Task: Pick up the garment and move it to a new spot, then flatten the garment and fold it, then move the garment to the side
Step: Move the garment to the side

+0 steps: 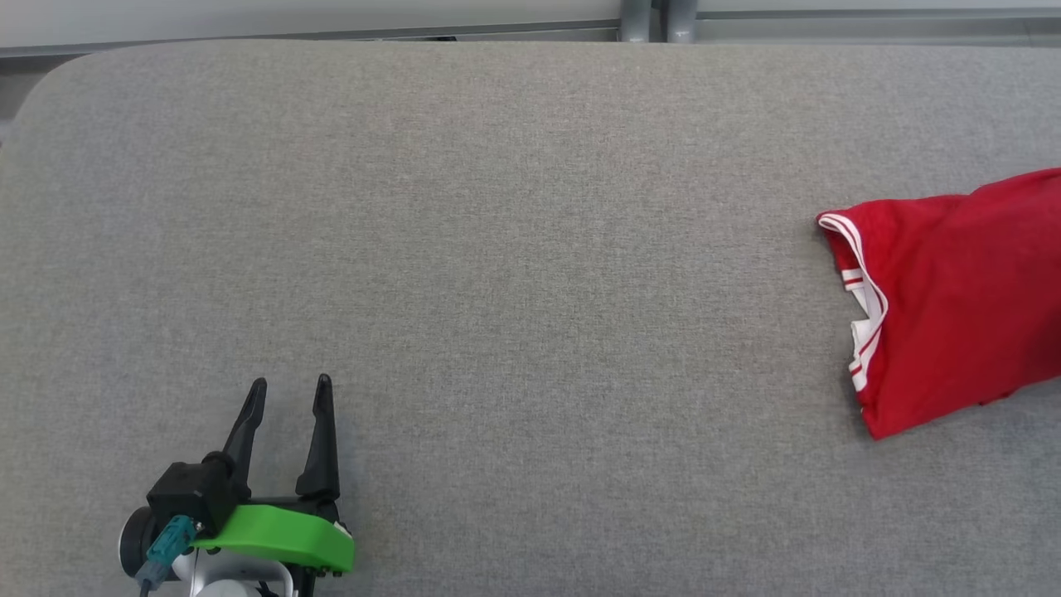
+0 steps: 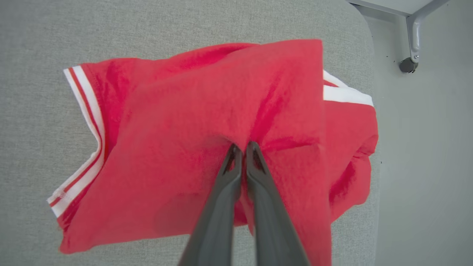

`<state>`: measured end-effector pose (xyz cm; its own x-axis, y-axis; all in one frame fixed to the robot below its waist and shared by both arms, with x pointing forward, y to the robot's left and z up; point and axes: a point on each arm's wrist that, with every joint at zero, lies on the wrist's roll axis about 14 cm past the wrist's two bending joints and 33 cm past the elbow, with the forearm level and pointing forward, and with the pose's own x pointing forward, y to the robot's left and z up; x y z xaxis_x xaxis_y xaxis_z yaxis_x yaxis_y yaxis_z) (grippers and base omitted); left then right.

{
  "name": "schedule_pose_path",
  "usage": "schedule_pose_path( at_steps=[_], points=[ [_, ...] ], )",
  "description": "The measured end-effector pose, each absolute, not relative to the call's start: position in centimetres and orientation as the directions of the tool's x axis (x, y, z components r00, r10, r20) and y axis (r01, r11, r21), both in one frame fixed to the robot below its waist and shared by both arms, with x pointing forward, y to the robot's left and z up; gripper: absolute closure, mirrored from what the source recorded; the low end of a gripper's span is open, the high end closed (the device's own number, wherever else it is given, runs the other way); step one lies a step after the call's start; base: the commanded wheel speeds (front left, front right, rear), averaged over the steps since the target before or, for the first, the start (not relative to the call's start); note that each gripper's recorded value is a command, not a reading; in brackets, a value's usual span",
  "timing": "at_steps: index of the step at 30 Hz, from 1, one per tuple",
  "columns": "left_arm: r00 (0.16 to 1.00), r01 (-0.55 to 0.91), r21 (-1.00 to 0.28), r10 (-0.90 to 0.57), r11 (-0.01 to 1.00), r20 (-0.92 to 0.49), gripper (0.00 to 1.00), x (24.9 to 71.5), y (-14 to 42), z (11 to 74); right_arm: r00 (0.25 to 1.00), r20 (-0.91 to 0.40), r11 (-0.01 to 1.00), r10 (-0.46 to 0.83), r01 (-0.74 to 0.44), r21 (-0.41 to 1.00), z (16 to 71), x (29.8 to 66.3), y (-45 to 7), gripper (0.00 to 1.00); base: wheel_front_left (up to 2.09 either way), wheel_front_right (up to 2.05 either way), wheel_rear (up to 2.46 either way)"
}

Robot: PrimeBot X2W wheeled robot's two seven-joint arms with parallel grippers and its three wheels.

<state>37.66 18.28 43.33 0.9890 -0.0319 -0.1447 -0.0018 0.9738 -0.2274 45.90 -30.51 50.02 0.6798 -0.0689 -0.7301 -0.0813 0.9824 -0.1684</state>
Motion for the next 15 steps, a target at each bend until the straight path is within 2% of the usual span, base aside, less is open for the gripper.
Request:
schedule_pose_path(
  at_steps=[15],
  points=[
    [0.976,0.100,-0.233,-0.141,0.967,-0.166,0.00,40.7,15.2,41.8,0.729,-0.646,0.961,-0.226,0.058,-0.270,50.1,46.9,-36.3,1.00,0.00,0.00,0.00]
  ],
)
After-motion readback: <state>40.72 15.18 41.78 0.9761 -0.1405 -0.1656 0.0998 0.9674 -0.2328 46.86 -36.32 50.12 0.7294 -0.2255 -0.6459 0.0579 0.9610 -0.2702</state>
